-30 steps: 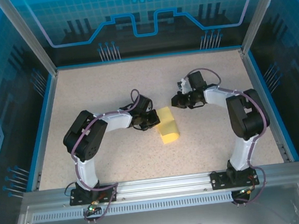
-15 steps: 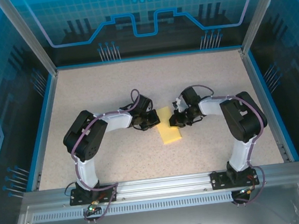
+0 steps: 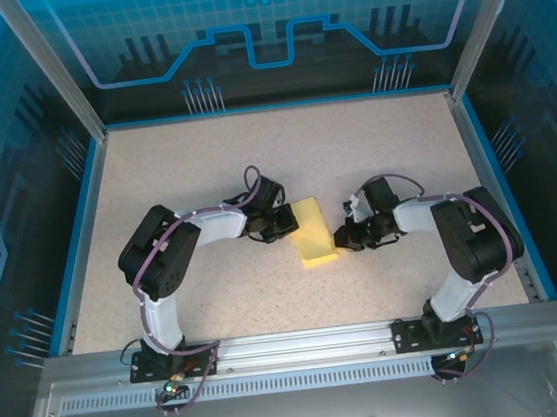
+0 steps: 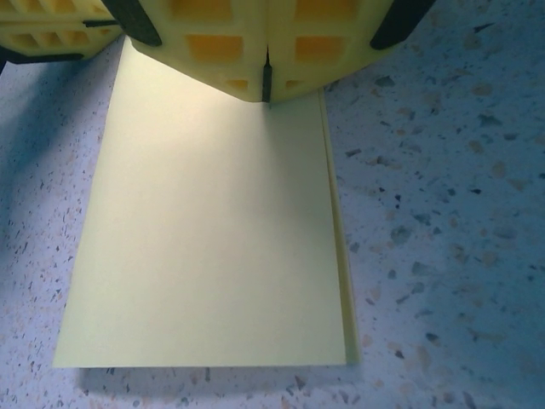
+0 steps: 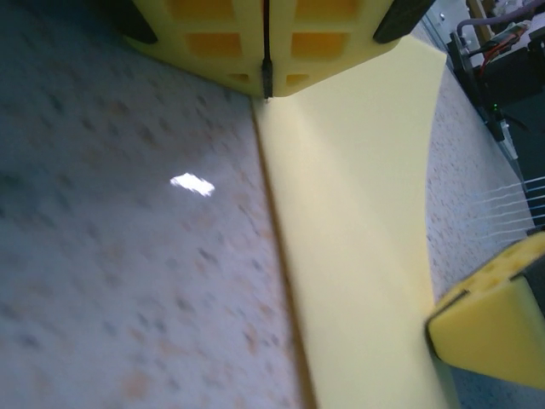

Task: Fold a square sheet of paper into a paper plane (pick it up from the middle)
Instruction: Fold the square sheet of paper in half at the center of the table.

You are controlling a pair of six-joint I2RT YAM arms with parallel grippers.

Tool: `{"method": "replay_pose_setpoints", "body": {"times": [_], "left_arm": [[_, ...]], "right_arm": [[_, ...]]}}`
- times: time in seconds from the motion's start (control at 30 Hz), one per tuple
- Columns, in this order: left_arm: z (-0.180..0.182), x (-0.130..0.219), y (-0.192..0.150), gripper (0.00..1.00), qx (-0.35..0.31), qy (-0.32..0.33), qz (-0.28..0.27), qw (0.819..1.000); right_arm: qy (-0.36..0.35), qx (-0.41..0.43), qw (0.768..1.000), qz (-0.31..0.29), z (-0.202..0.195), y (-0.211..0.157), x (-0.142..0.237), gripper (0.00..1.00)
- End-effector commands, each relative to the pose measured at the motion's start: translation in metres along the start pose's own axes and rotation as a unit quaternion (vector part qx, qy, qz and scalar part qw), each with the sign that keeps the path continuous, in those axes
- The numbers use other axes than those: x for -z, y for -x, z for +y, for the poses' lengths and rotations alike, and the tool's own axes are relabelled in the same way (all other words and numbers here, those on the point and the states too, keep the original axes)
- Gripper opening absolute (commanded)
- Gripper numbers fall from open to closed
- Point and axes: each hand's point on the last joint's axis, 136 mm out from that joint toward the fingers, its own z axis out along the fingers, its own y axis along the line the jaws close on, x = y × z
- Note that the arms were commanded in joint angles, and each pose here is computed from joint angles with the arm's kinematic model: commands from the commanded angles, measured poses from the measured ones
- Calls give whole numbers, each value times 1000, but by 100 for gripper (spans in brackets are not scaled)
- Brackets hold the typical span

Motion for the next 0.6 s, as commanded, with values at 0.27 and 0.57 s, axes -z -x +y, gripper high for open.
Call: {"method": "replay_pose_setpoints", "body": {"times": [0.27, 0.57], "left_arm": [[122, -14, -63, 0, 40, 210, 90, 973], [122, -14, -63, 0, 40, 212, 91, 972]], "right_arm": [[10, 25, 1000, 0, 35, 3, 7, 8], [-20, -9, 998, 53, 11, -13, -20, 8]]}}
